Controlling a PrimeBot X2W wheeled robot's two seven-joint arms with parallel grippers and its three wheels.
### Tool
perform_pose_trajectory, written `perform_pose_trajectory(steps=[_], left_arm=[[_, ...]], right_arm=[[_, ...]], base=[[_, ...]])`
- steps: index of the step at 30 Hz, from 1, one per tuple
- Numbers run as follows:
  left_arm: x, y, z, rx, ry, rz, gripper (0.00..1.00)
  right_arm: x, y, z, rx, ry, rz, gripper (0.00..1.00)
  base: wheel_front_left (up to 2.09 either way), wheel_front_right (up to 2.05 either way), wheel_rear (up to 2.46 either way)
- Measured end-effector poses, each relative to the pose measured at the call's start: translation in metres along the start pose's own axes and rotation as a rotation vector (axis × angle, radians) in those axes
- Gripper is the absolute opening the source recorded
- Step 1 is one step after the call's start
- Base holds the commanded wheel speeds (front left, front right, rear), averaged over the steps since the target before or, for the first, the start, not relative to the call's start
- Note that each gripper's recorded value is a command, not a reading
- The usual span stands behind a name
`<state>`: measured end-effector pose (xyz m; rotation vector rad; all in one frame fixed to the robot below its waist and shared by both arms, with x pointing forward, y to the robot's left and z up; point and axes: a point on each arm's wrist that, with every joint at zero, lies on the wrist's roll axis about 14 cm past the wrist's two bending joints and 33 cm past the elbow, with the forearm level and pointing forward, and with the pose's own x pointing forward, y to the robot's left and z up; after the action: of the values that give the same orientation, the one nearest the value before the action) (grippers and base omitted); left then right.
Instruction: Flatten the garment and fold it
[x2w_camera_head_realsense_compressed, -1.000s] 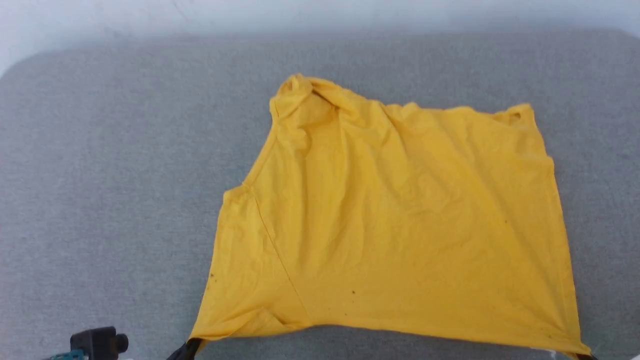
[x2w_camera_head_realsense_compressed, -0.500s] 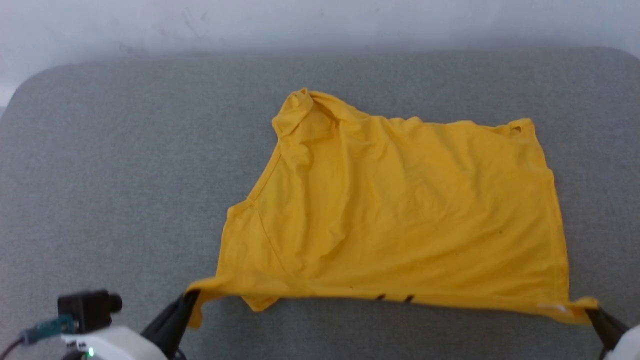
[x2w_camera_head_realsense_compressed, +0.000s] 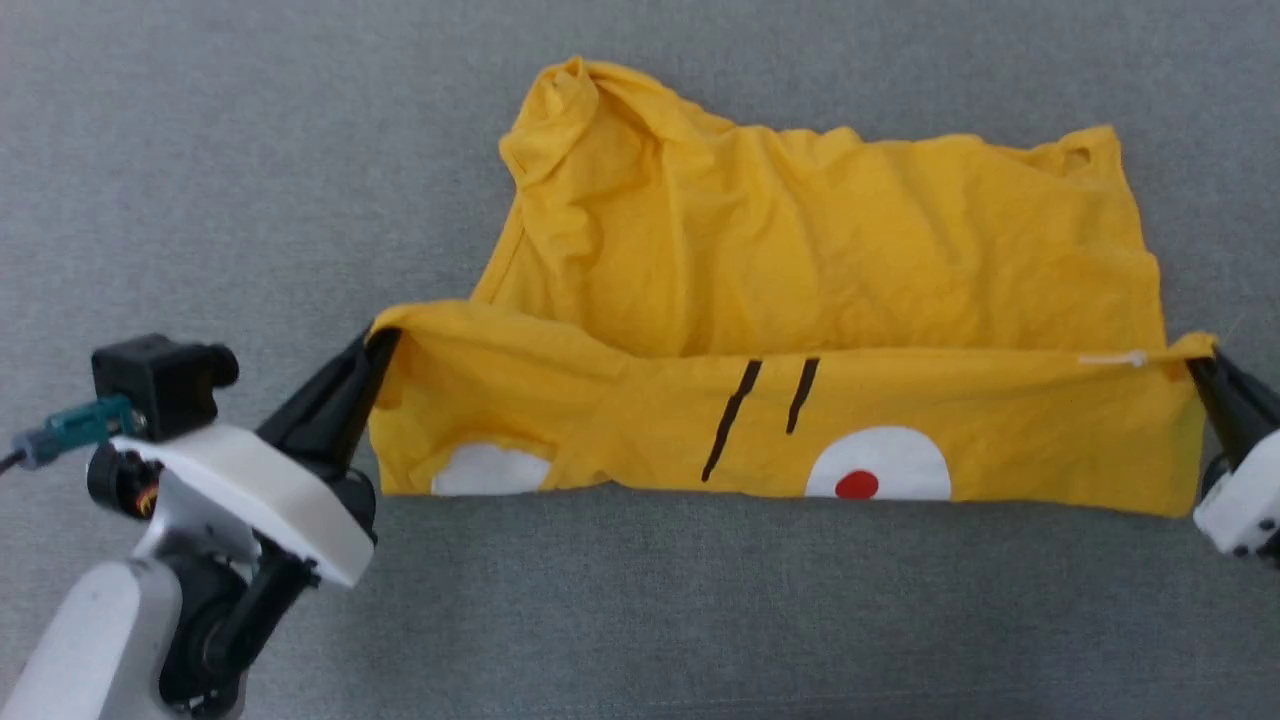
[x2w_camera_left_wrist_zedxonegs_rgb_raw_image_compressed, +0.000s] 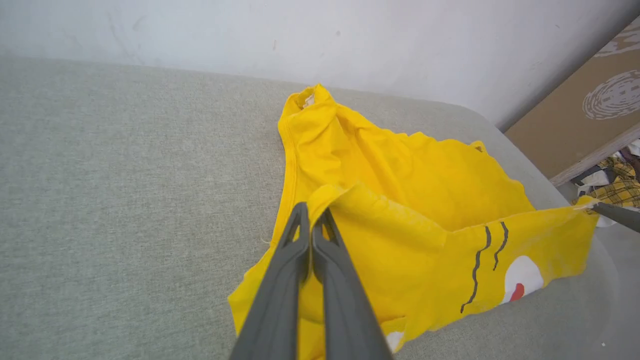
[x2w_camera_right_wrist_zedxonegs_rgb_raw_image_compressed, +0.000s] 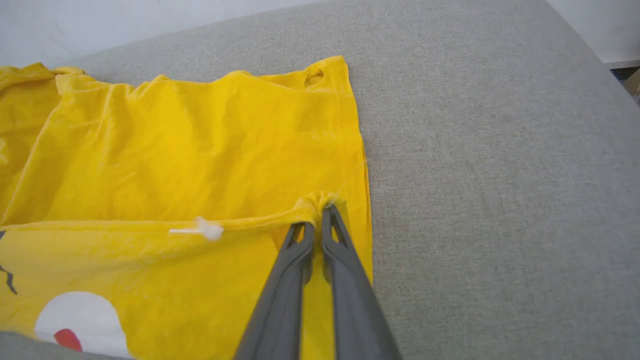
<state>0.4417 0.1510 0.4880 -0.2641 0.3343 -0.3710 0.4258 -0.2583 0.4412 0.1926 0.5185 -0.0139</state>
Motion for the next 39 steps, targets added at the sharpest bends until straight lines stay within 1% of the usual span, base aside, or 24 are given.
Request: perform_pose_trajectory(steps=[4,6,12,16,17,18,19,20,21,22,23,24,25,26,30,34,36,39], left_arm=[[0.027,0.007,-0.008,0.0,0.017,-0.013,0.0],[0.039,0.012,-0.017,-0.011,0.041,-0.014,0.0],[0.065,0.029,-0.068,-0.059,0.205,0.003,0.0],[0.079,0.034,-0.082,-0.079,0.256,-0.001,0.0],[0.082,0.035,-0.082,-0.081,0.256,-0.003,0.0],[0.085,0.036,-0.082,-0.084,0.254,-0.003,0.0],[0.087,0.036,-0.082,-0.085,0.254,-0.004,0.0],[0.087,0.036,-0.082,-0.09,0.252,-0.004,0.04],[0.088,0.036,-0.081,-0.099,0.249,-0.004,0.2],[0.087,0.035,-0.08,-0.108,0.247,-0.004,0.25],[0.087,0.035,-0.079,-0.115,0.245,-0.003,0.37],[0.086,0.034,-0.078,-0.121,0.241,-0.002,0.56],[0.084,0.034,-0.077,-0.129,0.238,-0.001,0.91],[0.081,0.033,-0.076,-0.139,0.236,-0.001,1.0],[0.069,0.025,-0.071,-0.161,0.211,-0.005,1.0],[0.052,0.023,-0.06,-0.175,0.147,0.022,1.0],[0.044,0.024,-0.048,-0.168,0.08,0.045,1.0],[0.03,0.026,-0.023,-0.144,-0.06,0.084,1.0]], right_arm=[[0.022,-0.007,0.0,-0.016,0.007,-0.014,0.0],[0.033,-0.009,-0.006,-0.021,0.03,-0.02,0.0],[0.061,-0.015,-0.041,-0.027,0.15,-0.031,0.0],[0.076,-0.018,-0.043,-0.034,0.167,-0.032,0.0],[0.078,-0.018,-0.044,-0.03,0.172,-0.032,0.06],[0.08,-0.019,-0.045,-0.022,0.174,-0.032,0.25],[0.08,-0.02,-0.045,-0.014,0.175,-0.033,0.87],[0.08,-0.02,-0.046,-0.005,0.176,-0.034,1.0],[0.08,-0.02,-0.045,0.005,0.177,-0.032,1.0],[0.079,-0.019,-0.043,0.014,0.176,-0.028,1.0],[0.078,-0.018,-0.041,0.022,0.175,-0.025,1.0],[0.076,-0.018,-0.04,0.026,0.177,-0.025,1.0],[0.074,-0.018,-0.04,0.032,0.184,-0.026,1.0],[0.071,-0.019,-0.04,0.04,0.191,-0.027,1.0],[0.052,-0.02,-0.041,0.079,0.207,-0.029,1.0],[0.033,-0.017,-0.034,0.094,0.172,-0.026,1.0],[0.025,-0.016,-0.018,0.1,0.098,-0.027,1.0],[0.012,-0.014,0.01,0.083,-0.052,-0.037,1.0]], base=[[0.0,0.0,0.0],[0.0,0.0,0.0],[0.0,0.0,0.0],[0.0,0.0,0.0],[0.0,0.0,0.0],[0.0,0.0,0.0],[0.0,0.0,0.0],[0.0,0.0,0.0],[0.0,0.0,0.0],[0.0,0.0,0.0],[0.0,0.0,0.0],[0.0,0.0,0.0],[0.0,0.0,0.0],[0.0,0.0,0.0],[0.0,0.0,0.0],[0.0,0.0,0.0],[0.0,0.0,0.0],[0.0,0.0,0.0]])
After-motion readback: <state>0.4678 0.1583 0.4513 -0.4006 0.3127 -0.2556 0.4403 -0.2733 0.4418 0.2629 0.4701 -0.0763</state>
